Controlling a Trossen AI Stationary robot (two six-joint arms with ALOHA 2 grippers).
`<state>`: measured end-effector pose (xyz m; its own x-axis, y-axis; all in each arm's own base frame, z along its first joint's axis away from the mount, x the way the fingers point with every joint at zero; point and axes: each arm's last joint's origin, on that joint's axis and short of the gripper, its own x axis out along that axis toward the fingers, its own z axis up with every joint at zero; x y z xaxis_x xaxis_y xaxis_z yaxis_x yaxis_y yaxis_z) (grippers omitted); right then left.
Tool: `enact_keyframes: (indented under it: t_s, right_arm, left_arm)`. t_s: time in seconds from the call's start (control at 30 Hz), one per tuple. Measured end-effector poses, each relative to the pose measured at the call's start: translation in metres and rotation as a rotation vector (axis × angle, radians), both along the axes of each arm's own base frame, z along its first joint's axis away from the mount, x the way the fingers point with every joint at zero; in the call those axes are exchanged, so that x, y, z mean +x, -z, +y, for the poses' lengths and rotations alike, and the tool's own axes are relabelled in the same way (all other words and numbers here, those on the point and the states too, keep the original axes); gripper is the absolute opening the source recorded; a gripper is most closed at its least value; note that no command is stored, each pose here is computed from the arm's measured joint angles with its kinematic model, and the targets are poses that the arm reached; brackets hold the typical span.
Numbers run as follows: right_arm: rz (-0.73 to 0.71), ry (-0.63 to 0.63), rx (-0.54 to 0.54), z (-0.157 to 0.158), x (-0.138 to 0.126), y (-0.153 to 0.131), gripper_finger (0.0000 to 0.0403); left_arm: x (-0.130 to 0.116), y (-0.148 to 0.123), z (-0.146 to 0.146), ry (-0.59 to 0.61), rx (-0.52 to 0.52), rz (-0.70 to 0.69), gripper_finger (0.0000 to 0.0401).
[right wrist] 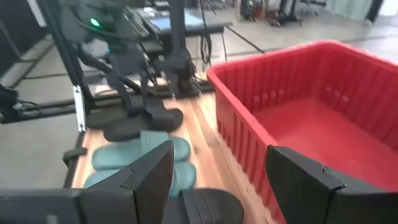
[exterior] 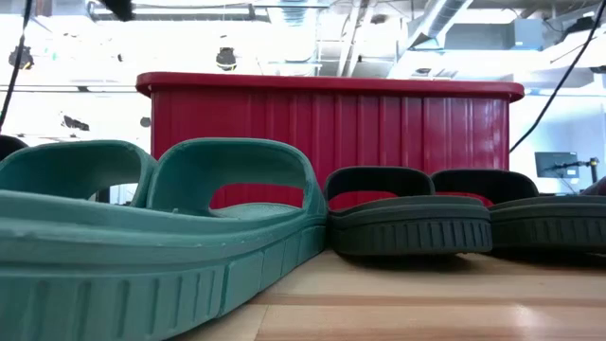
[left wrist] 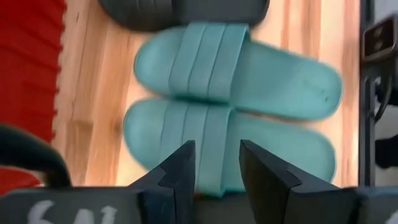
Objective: Pick and place slides into bin
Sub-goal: Put the green slipper into the red container container
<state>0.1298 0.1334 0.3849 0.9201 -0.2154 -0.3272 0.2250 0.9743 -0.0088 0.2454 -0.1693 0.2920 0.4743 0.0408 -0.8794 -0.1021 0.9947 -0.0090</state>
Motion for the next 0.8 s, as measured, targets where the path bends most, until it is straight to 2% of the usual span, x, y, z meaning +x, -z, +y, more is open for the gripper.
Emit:
enact_keyframes:
  t_s: [0.27,0.8]
  right_arm:
    - [0.059,0.04,-0.004,0.004,0.003,0.012,0.024]
    - [0.059,0.065,0.014,0.001,0.005,0.013,0.024]
  left_arm:
    - [-0.015,0.002,-0.004,0.003,0.048,0.081,0.0114]
    - [-0.008,0.001,0.006,0.02,0.19,0.021,0.0114]
